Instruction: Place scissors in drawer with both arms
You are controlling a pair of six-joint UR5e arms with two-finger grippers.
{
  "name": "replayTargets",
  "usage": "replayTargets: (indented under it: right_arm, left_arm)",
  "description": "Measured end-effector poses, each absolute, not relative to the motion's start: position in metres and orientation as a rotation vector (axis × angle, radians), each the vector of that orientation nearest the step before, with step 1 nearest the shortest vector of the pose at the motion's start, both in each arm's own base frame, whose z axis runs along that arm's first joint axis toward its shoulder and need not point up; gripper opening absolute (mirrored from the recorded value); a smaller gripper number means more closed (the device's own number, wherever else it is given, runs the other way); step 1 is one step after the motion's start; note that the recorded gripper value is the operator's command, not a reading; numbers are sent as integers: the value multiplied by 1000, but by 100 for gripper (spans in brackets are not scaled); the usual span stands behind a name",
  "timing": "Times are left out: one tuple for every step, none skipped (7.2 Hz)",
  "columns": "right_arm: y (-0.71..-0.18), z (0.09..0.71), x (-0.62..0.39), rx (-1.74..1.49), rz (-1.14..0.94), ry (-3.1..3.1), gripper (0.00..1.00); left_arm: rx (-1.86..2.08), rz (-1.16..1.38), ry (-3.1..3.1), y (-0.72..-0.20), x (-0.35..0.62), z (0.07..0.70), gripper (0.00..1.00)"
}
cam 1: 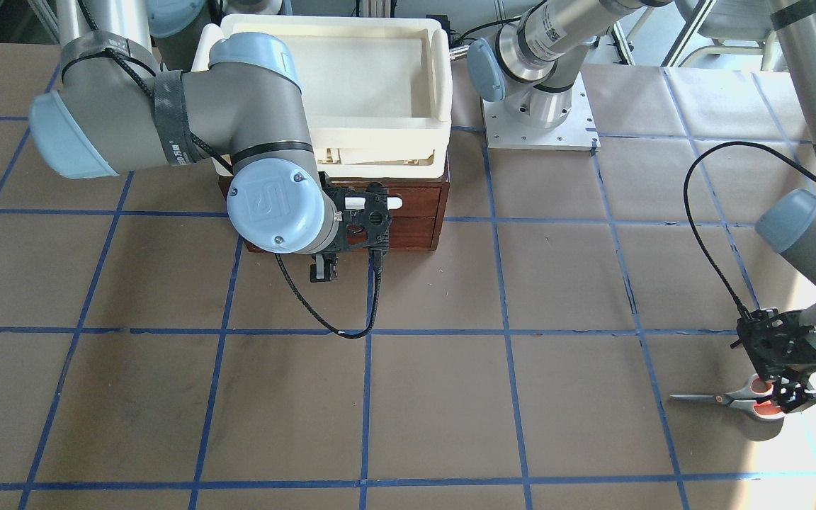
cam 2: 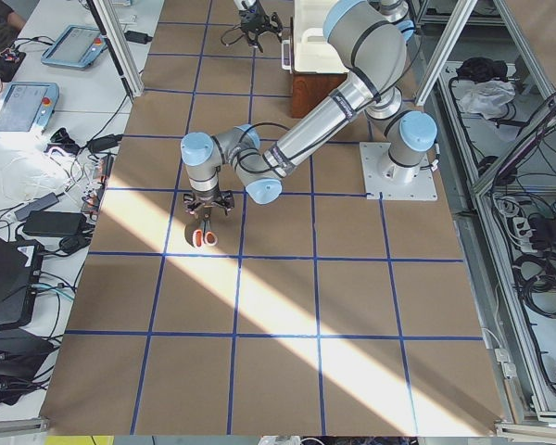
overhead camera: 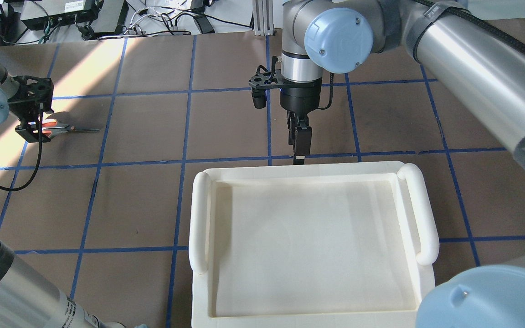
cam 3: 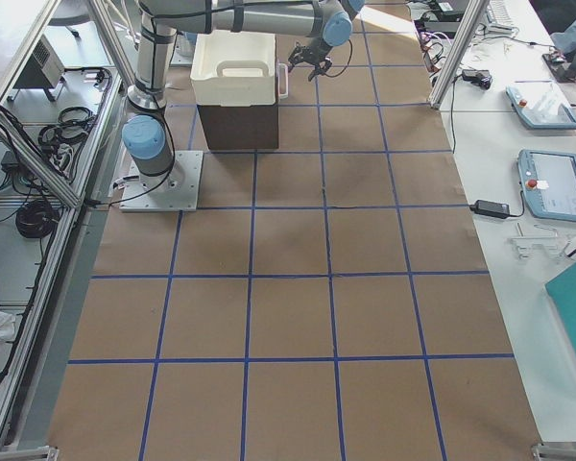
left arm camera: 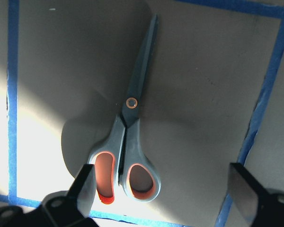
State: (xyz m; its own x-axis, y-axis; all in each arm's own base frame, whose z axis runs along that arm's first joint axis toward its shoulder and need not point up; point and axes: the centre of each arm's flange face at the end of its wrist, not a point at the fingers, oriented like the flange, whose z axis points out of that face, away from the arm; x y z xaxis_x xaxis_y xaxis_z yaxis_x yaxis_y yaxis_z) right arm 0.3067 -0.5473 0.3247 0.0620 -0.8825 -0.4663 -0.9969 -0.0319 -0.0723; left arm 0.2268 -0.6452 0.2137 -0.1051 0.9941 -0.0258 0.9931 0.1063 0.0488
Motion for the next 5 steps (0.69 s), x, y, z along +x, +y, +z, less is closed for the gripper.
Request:
replayTargets:
  right_arm:
    - [-547,318,311,-1973,431,1869,87]
    - [-545,312,316,-1977,448,1862,87]
    - [-544,306,319,-1982,466,1855,87]
    - [-542,301,319,-1989,492,1850,87]
    - [-541,298,319,-1998,512,1847,87]
  left_arm:
    - [2109,23,2263,-649,228,203,94]
    - [2142,7,2233,-652,229,194,94]
    - [2160,-7,2217,-655,230,185,94]
    - [2169,-13,2213,-656,230,176,94]
    - [2177,-22,2213,-657,230,169,94]
